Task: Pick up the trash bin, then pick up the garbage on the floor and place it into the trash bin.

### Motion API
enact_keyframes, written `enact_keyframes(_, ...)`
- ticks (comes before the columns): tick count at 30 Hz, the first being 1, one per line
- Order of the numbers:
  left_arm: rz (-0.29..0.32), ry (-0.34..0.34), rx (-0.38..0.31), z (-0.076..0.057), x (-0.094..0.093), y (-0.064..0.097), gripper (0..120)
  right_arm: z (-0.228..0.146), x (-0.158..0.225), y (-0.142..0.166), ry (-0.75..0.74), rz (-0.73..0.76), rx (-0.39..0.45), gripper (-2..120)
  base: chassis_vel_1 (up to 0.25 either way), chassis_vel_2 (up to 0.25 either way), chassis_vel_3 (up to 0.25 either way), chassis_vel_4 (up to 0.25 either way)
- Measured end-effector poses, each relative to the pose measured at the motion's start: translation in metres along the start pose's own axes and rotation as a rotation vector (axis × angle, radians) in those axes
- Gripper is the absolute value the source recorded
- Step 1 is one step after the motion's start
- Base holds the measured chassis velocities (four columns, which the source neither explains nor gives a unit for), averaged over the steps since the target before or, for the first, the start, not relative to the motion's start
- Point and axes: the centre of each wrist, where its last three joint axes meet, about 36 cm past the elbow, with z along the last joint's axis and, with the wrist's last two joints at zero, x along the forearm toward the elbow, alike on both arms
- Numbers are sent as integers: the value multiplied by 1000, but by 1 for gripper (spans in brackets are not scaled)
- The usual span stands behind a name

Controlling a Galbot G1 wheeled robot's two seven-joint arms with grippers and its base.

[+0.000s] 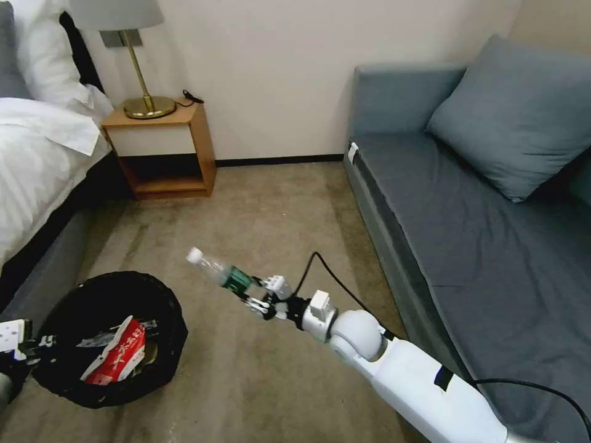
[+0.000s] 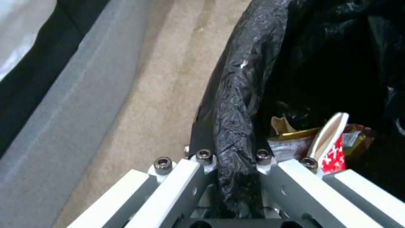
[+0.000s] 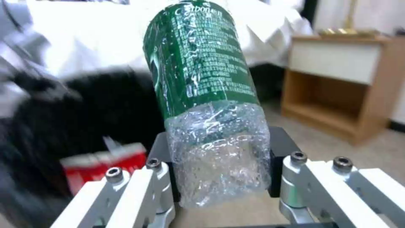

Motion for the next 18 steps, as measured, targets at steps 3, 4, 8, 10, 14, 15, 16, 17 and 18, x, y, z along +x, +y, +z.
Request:
enact_keyframes(3, 2, 1, -2, 0, 0, -2, 2, -14, -24, 17, -30, -35, -11, 36, 0, 0, 0, 0)
enact_keyframes(4, 2, 1, -2, 0, 0, -2, 2, -14, -24, 17, -30, -35, -11, 36, 0, 0, 0, 0)
enact_keyframes(8, 6, -1, -5, 0, 0, -4, 2, -34, -75, 54, -46, -105, -22, 36, 0, 0, 0, 0)
enact_keyframes(10, 7, -2, -5, 0, 0, -4, 2, -37, -87, 63, -45, -113, -31, 36, 0, 0, 0, 0)
enact_keyframes(14, 9, -3, -8, 0, 1, -6, 2, -41, -120, 83, -20, -118, -42, 36, 0, 0, 0, 0)
enact_keyframes(15, 12, -4, -10, -1, 2, -7, 2, -40, -130, 88, -12, -120, -31, 36, 0, 0, 0, 0)
enact_keyframes(16, 15, -6, -12, -1, 2, -8, 2, -39, -136, 92, -3, -117, -29, 36, 0, 0, 0, 0)
enact_keyframes(17, 16, -7, -13, -2, 2, -9, 2, -37, -140, 95, 4, -114, -32, 36, 0, 0, 0, 0)
enact_keyframes(18, 16, -7, -13, -2, 2, -9, 2, -37, -140, 95, 4, -114, -32, 36, 0, 0, 0, 0)
